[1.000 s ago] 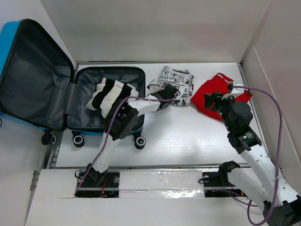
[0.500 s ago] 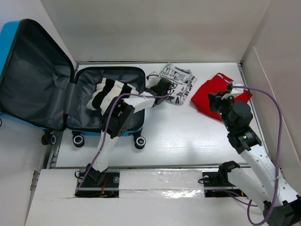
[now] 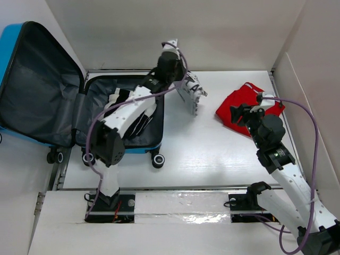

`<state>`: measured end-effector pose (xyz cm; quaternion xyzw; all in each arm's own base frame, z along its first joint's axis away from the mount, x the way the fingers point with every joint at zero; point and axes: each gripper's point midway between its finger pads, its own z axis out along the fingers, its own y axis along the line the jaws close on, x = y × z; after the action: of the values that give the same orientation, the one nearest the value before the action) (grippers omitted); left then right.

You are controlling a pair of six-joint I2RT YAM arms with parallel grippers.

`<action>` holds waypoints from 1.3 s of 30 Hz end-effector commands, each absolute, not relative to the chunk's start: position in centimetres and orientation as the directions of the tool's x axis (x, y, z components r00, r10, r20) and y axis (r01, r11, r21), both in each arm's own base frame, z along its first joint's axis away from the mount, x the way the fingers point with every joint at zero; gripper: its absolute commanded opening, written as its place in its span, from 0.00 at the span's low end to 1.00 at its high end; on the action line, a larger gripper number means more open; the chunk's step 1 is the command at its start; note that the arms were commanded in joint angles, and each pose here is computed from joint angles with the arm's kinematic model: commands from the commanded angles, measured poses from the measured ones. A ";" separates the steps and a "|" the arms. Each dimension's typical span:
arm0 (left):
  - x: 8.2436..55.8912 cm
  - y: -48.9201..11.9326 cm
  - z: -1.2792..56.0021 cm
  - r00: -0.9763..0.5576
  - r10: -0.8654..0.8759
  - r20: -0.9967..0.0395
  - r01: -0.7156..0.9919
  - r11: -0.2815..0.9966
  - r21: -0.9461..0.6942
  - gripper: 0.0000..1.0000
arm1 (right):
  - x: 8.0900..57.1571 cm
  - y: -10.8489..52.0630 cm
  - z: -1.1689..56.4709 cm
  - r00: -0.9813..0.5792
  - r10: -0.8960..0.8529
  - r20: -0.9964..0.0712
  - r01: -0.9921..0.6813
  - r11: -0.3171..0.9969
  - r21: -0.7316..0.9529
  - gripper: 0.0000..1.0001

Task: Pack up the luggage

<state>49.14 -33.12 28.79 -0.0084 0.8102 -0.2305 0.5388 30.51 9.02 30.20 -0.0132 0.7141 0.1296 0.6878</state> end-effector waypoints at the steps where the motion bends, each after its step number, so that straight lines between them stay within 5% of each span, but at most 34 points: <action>1: 47.0 -28.1 38.4 -0.255 -0.250 -0.934 0.352 0.876 -0.330 0.00 | 30.7 8.4 31.6 -0.002 0.164 -0.986 -0.177 0.971 0.162 0.58; 7: 44.7 -14.7 32.9 -0.280 -0.296 -0.913 0.143 0.928 -0.344 0.00 | 30.7 8.4 31.6 -0.005 0.155 -0.988 -0.180 0.972 0.154 0.58; 8: 43.7 -12.8 28.4 -0.350 -0.302 -0.887 0.092 0.931 -0.354 0.00 | 30.6 8.5 31.7 -0.006 0.155 -0.988 -0.184 0.971 0.154 0.59; 13: 40.9 0.3 25.0 -0.257 -0.477 -0.841 -0.126 0.879 -0.460 0.00 | 30.5 9.0 31.8 -0.001 0.164 -0.987 -0.211 0.964 0.160 0.59; 25: 40.0 8.2 17.9 -0.354 -0.458 -0.815 -0.315 0.879 -0.358 0.00 | 30.6 9.4 31.5 -0.010 0.156 -0.988 -0.229 0.961 0.154 0.59; 26: 39.8 8.9 17.7 -0.341 -0.459 -0.820 -0.352 0.872 -0.342 0.05 | 30.7 9.4 31.4 -0.013 0.155 -0.988 -0.227 0.962 0.154 0.59; 28: 39.5 9.9 19.4 -0.270 -0.463 -0.844 -0.395 0.853 -0.342 0.39 | 30.9 9.2 31.2 -0.020 0.153 -0.988 -0.216 0.964 0.153 0.59; 29: 39.6 9.7 20.3 -0.240 -0.475 -0.847 -0.385 0.847 -0.366 0.64 | 31.1 9.3 30.9 -0.031 0.149 -0.988 -0.212 0.965 0.152 0.41; 32: 40.3 6.2 26.0 -0.146 -0.489 -0.860 -0.256 0.858 -0.445 0.83 | 31.9 9.5 29.6 -0.078 0.138 -0.987 -0.199 0.968 0.152 0.00; 36: 39.7 0.6 33.8 -0.016 -0.488 -0.873 -0.074 0.871 -0.485 0.82 | 32.7 8.8 28.4 -0.113 0.136 -0.984 -0.141 0.978 0.151 0.00; 37: 39.5 -0.9 35.4 0.012 -0.497 -0.868 -0.017 0.867 -0.497 0.77 | 32.9 8.6 28.1 -0.119 0.137 -0.983 -0.125 0.981 0.151 0.00; 39: 38.8 -6.8 37.7 -0.004 -0.517 -0.856 0.145 0.846 -0.512 0.51 | 33.5 7.4 27.2 -0.130 0.150 -0.980 -0.049 0.986 0.157 0.10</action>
<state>39.71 -2.09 29.38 -0.1804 0.7443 -0.1650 0.6215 32.62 9.29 25.94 -0.0127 0.7607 0.1038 0.6406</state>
